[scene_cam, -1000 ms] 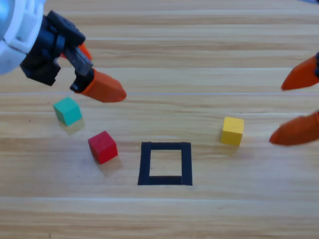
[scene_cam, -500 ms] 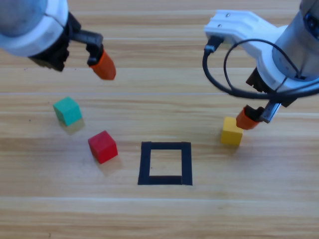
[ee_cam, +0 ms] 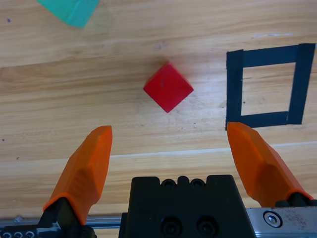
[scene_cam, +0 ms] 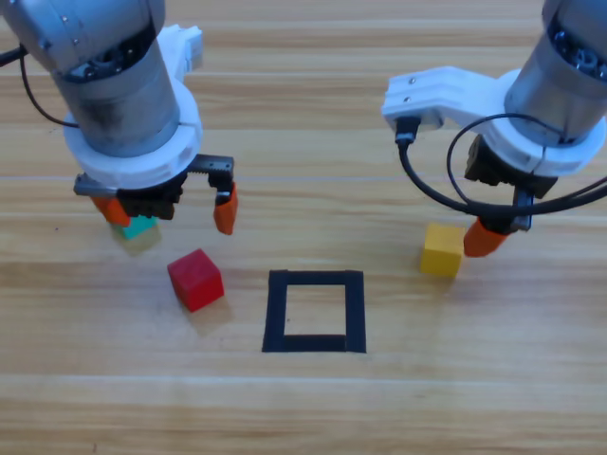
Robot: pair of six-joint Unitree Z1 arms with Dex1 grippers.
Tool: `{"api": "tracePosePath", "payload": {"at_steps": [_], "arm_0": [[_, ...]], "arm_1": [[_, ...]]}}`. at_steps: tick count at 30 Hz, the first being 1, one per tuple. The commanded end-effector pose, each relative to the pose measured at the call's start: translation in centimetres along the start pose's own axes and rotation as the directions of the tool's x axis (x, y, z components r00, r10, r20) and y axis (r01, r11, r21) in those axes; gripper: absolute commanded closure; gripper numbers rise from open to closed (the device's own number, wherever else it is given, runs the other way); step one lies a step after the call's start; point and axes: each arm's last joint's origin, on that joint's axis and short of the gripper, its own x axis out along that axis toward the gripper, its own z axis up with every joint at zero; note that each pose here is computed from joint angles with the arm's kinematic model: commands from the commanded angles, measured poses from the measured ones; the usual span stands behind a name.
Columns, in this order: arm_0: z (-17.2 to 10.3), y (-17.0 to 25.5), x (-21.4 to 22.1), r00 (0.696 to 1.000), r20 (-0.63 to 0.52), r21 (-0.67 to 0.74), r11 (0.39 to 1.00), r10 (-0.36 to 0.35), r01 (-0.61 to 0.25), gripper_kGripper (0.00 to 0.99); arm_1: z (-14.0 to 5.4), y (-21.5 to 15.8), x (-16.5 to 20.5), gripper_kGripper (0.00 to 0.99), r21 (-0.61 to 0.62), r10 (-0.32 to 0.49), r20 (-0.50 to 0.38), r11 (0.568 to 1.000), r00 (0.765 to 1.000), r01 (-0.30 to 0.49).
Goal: Stack the blocks in the rectangular block: red at the bottom, yellow in the middle, green on top
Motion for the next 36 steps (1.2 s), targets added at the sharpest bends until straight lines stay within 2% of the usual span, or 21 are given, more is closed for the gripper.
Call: {"api": "tracePosePath", "payload": {"at_steps": [1, 5, 6, 16, 24, 28, 31, 33, 36], "arm_0": [[-1.6, -0.5, 2.3, 0.997, -0.058, 0.151, 0.987, -0.052, 0.061, 0.0], [-4.1, 2.5, 1.9, 0.981, -0.062, 0.314, 0.93, -0.184, 0.194, 0.017], [-4.2, 3.2, 1.8, 0.98, -0.066, 0.341, 0.918, -0.19, 0.201, 0.017], [-3.0, 3.6, 2.6, 0.987, -0.074, 0.513, 0.843, -0.141, 0.159, 0.056], [-0.8, 1.3, 6.5, 0.995, -0.09, 0.564, 0.821, -0.042, 0.086, 0.057], [-0.1, 0.3, 9.0, 0.994, -0.109, 0.585, 0.809, 0.017, 0.051, 0.054], [0.0, 0.0, 10.1, 0.992, -0.12, 0.601, 0.798, 0.036, 0.044, 0.054], [0.2, -0.2, 10.3, 0.992, -0.12, 0.607, 0.794, 0.038, 0.043, 0.056], [0.4, -0.3, 10.5, 0.992, -0.117, 0.616, 0.787, 0.04, 0.041, 0.057]], "arm_1": [[-0.5, -1.2, 5.3, 0.004, 0.0, 0.085, -0.096, 0.996, 0.992, -0.086], [-0.4, -1.2, 6.6, 0.004, -0.009, 0.103, -0.116, 0.994, 0.988, -0.105], [-0.4, -1.2, 6.8, 0.004, -0.011, 0.106, -0.116, 0.994, 0.988, -0.108], [0.8, -2.0, 8.6, 0.005, -0.019, 0.122, -0.105, 0.992, 0.987, -0.125], [1.6, -2.5, 10.0, 0.028, -0.021, 0.129, -0.119, 0.991, 0.984, -0.132], [1.9, -2.7, 10.8, 0.099, -0.021, 0.134, -0.13, 0.99, 0.982, -0.138], [1.9, -2.8, 11.3, 0.174, -0.021, 0.134, -0.14, 0.99, 0.981, -0.138], [1.9, -2.8, 11.7, 0.189, -0.025, 0.12, -0.162, 0.992, 0.979, -0.126], [2.0, -2.9, 12.0, 0.481, -0.021, 0.139, -0.186, 0.989, 0.973, -0.145]]}}
